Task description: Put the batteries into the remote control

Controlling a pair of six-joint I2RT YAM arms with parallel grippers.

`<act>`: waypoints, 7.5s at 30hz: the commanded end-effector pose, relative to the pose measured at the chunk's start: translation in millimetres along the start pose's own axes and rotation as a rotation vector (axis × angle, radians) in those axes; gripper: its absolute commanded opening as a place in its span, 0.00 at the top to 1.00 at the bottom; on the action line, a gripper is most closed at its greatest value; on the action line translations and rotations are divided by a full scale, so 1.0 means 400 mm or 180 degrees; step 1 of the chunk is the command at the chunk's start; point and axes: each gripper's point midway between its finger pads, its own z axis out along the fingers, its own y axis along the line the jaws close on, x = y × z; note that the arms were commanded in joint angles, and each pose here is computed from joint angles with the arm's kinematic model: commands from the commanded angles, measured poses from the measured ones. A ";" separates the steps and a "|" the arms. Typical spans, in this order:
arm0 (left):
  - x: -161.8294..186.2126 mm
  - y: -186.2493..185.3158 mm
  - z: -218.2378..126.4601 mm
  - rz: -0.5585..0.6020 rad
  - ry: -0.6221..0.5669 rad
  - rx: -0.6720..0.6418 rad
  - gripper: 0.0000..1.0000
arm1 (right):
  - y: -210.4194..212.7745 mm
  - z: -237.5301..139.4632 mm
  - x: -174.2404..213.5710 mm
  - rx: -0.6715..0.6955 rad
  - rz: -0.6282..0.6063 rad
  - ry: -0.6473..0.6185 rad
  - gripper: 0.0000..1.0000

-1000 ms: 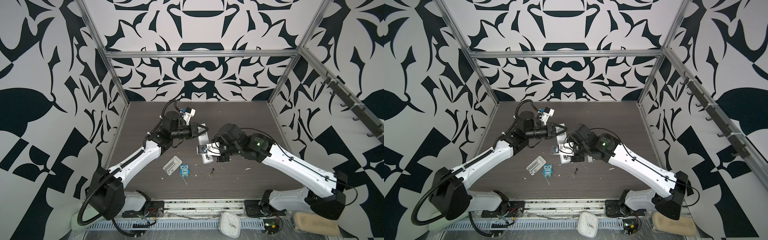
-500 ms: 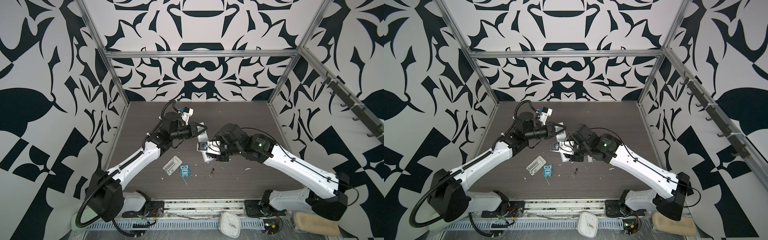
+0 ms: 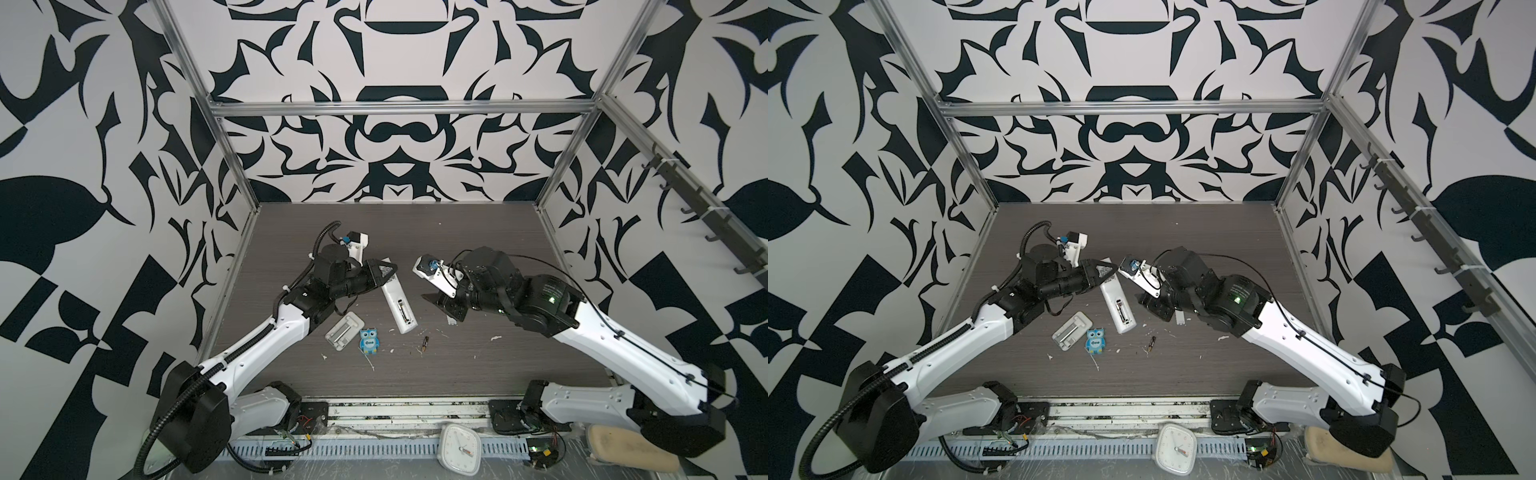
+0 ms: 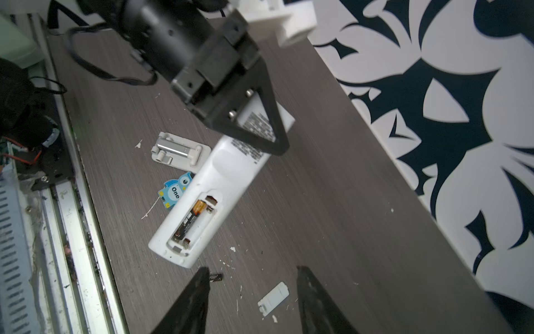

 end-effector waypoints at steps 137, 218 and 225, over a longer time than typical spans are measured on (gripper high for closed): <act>0.099 0.089 -0.273 -0.0460 -0.0124 -0.0714 1.00 | 0.097 0.446 0.522 -0.0956 -0.0133 0.2288 0.70; 0.062 0.078 -0.202 0.0001 -0.0143 -0.0462 1.00 | 0.110 0.413 0.519 0.0040 0.1342 0.2368 1.00; 0.027 0.088 -0.200 0.0051 -0.0339 -0.0593 1.00 | 0.089 0.440 0.487 -0.0206 0.1124 0.2271 1.00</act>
